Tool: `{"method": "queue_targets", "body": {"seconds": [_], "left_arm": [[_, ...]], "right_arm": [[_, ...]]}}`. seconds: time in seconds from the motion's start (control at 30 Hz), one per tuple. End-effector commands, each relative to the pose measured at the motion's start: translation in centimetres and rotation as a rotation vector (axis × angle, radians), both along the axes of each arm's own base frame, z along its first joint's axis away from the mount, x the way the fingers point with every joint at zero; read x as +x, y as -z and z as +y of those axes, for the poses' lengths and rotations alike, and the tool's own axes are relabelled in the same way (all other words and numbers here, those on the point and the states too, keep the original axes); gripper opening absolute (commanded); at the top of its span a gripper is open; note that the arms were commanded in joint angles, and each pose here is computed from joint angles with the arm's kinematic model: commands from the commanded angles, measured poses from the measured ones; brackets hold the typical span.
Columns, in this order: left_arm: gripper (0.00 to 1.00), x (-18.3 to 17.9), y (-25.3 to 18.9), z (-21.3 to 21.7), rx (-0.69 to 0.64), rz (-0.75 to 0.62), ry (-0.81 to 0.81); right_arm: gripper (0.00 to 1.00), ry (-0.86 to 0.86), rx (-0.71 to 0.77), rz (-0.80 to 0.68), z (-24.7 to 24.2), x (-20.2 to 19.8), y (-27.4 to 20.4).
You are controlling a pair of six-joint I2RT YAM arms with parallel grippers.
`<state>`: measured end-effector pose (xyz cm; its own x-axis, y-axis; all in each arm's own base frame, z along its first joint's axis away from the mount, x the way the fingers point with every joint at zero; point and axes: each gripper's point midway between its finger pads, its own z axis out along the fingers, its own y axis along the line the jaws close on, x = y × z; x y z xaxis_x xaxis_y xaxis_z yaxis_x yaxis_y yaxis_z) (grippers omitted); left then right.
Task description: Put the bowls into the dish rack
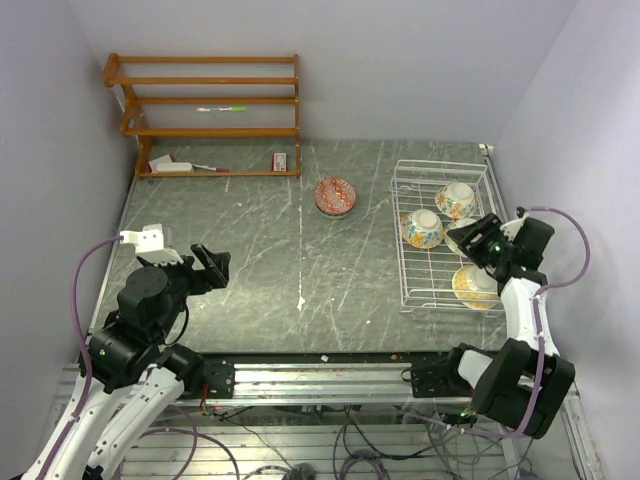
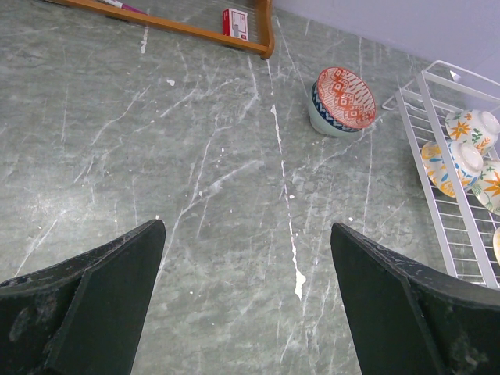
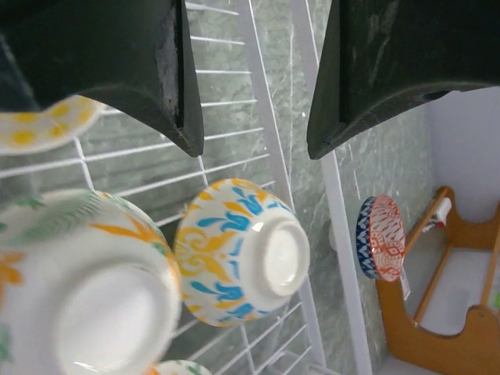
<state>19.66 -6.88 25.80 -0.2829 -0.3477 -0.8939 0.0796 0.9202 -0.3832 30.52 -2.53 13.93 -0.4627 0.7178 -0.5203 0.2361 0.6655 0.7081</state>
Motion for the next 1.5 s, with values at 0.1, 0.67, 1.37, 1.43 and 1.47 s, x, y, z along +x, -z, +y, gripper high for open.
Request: {"method": "queue_targets", "body": {"seconds": [0.1,0.67,1.37,1.43,1.47], "left_arm": [[0.98,-0.2,-1.4,0.1,-0.020,-0.034,0.000],[0.98,-0.4,-1.5,0.0,-0.025,-0.042,0.011],[0.98,-0.5,-1.8,0.0,-0.032,-0.053,0.013],[0.98,-0.5,-1.7,0.0,-0.031,-0.052,0.013],[0.98,-0.5,-1.8,0.0,-0.032,-0.052,0.014]], "right_arm": [[0.59,-0.059,-0.240,0.010,3.0,4.1,-2.2],[0.59,-0.114,-0.561,0.156,4.9,11.3,0.5],[0.59,-0.083,-0.712,0.254,5.2,10.8,3.7],[0.58,-0.084,-0.708,0.272,5.2,9.9,4.0],[0.58,-0.084,-0.707,0.280,5.1,9.4,4.2]]}}
